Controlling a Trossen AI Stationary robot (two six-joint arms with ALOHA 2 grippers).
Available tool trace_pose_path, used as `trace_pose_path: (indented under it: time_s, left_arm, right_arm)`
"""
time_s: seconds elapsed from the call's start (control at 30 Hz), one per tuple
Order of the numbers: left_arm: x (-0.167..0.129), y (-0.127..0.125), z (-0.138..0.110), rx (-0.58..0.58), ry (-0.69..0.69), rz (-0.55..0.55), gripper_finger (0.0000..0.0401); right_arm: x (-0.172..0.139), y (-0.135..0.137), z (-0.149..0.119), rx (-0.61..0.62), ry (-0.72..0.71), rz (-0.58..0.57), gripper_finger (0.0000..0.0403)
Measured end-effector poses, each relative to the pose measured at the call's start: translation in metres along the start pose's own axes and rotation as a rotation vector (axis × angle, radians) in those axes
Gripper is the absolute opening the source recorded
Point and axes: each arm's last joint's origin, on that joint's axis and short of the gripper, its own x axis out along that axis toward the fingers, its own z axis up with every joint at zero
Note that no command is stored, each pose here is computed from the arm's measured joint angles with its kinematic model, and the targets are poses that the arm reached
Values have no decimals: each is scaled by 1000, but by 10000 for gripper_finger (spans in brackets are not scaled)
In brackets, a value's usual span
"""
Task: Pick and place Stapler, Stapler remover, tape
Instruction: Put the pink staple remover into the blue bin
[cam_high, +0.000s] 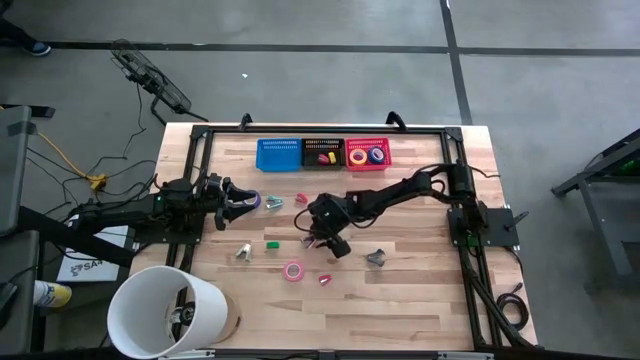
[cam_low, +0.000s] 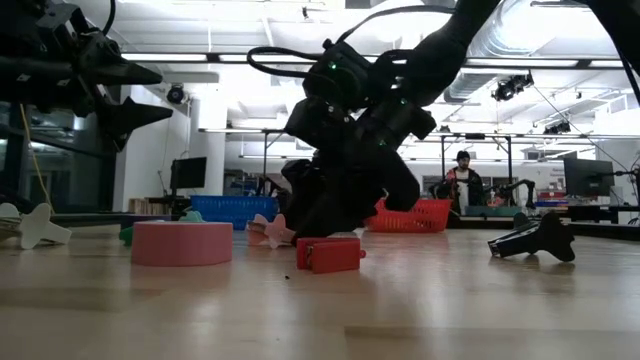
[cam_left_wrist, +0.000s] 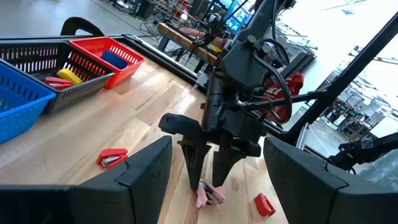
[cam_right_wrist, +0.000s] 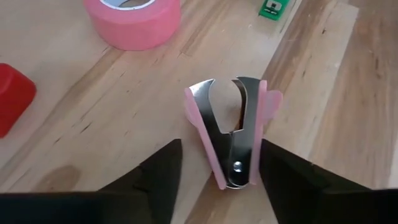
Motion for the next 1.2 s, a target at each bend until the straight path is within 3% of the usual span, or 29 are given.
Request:
trace_pose_path:
  time_s: [0.33,0.73,1.07,1.2]
  left_arm:
    - [0,0,0,0,0,0,250]
    - [0,0,0,35,0,1,250]
    - [0,0,0,95,-1,1,250]
    - [0,1,1,21,-26,38,250]
  right_arm:
    - [0,0,0,20,5,-3,80]
    - [-17,0,2,323,93,-77,80]
    - [-71,-4,10,435,210,-192,80]
    - [-92,-8,16,447,202,-232,80]
